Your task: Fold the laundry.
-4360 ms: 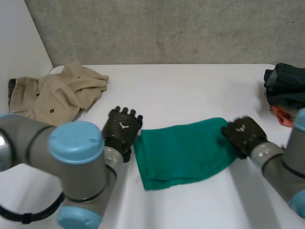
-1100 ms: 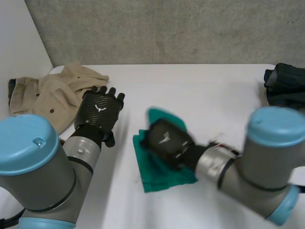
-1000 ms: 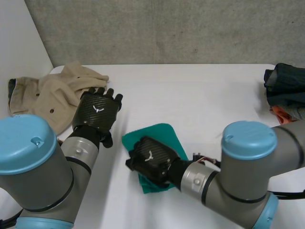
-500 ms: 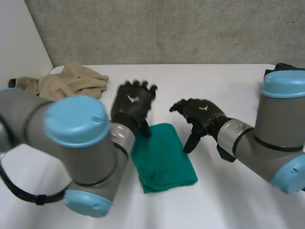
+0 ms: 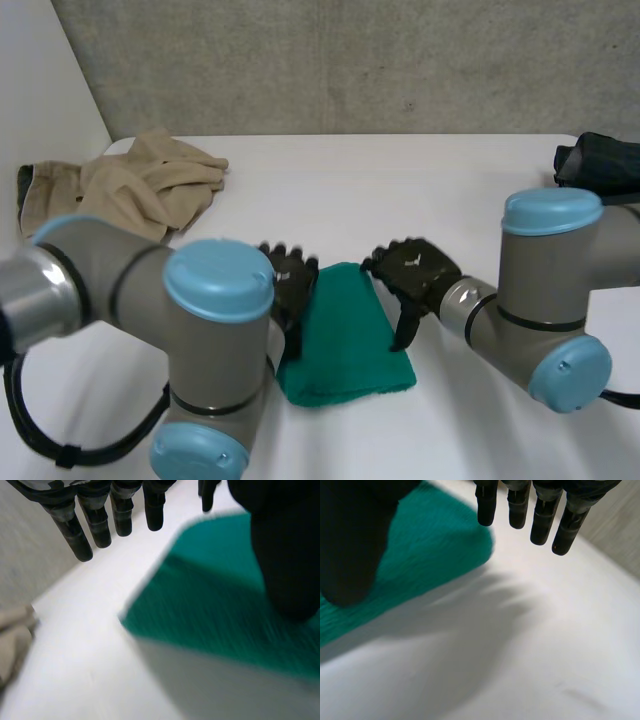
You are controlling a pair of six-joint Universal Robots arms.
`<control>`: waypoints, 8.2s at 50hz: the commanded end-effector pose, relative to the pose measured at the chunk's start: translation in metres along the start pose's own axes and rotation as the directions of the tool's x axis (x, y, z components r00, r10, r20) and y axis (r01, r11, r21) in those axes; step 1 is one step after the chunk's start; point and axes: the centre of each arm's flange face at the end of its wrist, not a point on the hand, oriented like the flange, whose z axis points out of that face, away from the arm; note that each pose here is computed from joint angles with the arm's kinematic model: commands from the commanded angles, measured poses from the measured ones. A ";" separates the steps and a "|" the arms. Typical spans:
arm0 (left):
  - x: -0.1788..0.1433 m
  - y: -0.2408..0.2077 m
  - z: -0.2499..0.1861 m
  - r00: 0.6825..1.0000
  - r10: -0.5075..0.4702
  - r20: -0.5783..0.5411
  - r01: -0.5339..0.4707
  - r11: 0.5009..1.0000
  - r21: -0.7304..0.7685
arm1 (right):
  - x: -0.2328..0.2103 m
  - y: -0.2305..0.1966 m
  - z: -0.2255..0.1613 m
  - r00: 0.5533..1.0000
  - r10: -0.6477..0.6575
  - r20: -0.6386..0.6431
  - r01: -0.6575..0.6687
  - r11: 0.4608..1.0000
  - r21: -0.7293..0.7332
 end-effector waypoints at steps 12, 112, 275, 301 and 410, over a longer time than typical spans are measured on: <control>-0.047 -0.118 -0.038 0.934 0.065 -0.351 0.116 0.875 0.471 | -0.059 0.022 -0.070 0.994 -0.079 0.074 0.064 0.982 0.178; -0.053 -0.111 -0.037 0.905 0.058 -0.422 0.127 0.908 0.398 | 0.339 -0.091 -0.050 0.784 0.155 -0.601 0.339 0.704 0.624; -0.130 0.056 -0.001 0.984 0.006 0.179 0.023 0.987 -0.159 | 0.095 0.027 -0.050 0.930 0.052 -0.363 0.002 0.989 0.149; -0.183 0.010 0.031 0.956 -0.022 0.293 0.011 0.999 0.041 | 0.099 0.026 -0.051 0.923 0.056 -0.381 0.001 0.989 0.148; -0.188 0.000 0.180 0.946 0.283 0.159 -0.319 0.899 0.299 | 0.034 -0.062 -0.011 0.867 0.418 -0.271 -0.381 0.907 0.180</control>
